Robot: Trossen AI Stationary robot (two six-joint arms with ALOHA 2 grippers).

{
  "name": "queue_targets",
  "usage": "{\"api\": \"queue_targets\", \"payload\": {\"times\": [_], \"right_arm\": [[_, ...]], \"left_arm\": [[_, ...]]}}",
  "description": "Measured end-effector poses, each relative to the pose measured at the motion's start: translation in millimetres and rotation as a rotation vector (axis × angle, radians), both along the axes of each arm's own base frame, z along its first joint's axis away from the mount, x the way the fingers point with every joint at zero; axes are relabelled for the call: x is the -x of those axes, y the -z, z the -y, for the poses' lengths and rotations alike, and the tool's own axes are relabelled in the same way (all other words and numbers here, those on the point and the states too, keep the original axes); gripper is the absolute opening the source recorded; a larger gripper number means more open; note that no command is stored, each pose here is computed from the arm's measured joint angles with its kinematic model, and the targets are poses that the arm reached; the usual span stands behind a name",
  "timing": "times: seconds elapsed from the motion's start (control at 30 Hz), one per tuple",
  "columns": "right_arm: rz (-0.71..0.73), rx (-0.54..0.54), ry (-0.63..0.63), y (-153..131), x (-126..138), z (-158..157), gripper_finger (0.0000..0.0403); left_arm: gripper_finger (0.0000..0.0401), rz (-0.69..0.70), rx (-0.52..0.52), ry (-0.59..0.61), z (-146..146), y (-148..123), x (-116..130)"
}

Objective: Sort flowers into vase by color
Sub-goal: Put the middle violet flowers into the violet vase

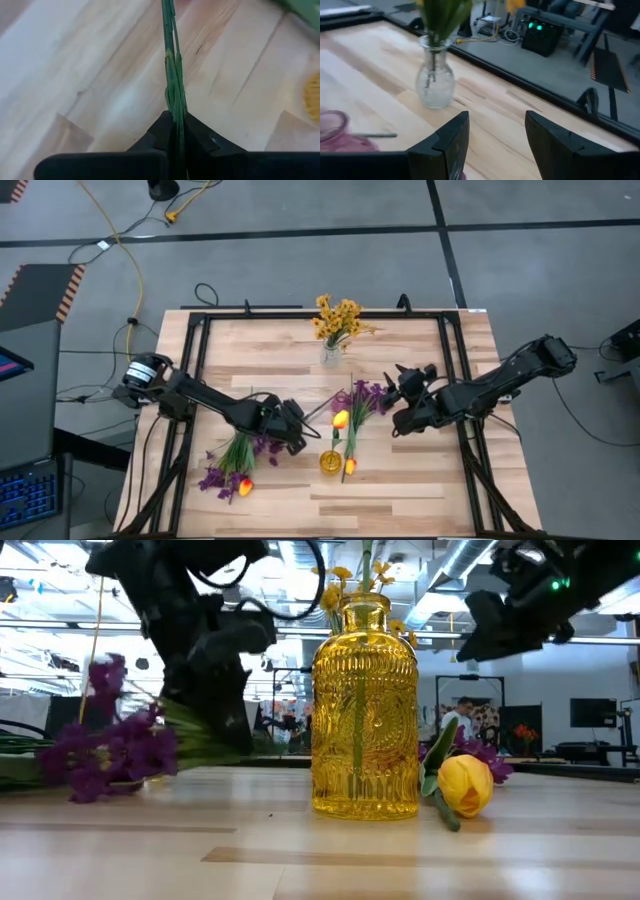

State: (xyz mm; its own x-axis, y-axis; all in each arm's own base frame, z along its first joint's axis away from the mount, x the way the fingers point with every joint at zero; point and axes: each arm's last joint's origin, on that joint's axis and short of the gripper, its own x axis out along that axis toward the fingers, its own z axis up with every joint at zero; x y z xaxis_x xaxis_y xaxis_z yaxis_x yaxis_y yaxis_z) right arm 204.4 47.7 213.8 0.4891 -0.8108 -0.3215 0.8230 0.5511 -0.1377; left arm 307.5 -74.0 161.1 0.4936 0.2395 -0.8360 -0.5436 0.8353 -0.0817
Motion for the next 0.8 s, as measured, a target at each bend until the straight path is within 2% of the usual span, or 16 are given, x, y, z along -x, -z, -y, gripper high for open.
{"api": "queue_targets", "payload": {"times": [0.47,0.8], "right_arm": [[-0.098,0.018,-0.155,-50,-20,-7,0.0219],[-0.187,0.011,-0.353,-81,-29,-13,0.0219]], "left_arm": [[0.0015,-0.029,-0.04,0.108,-10,-44,28],[0.0016,-0.007,-0.083,0.187,-18,-82,59]]}}
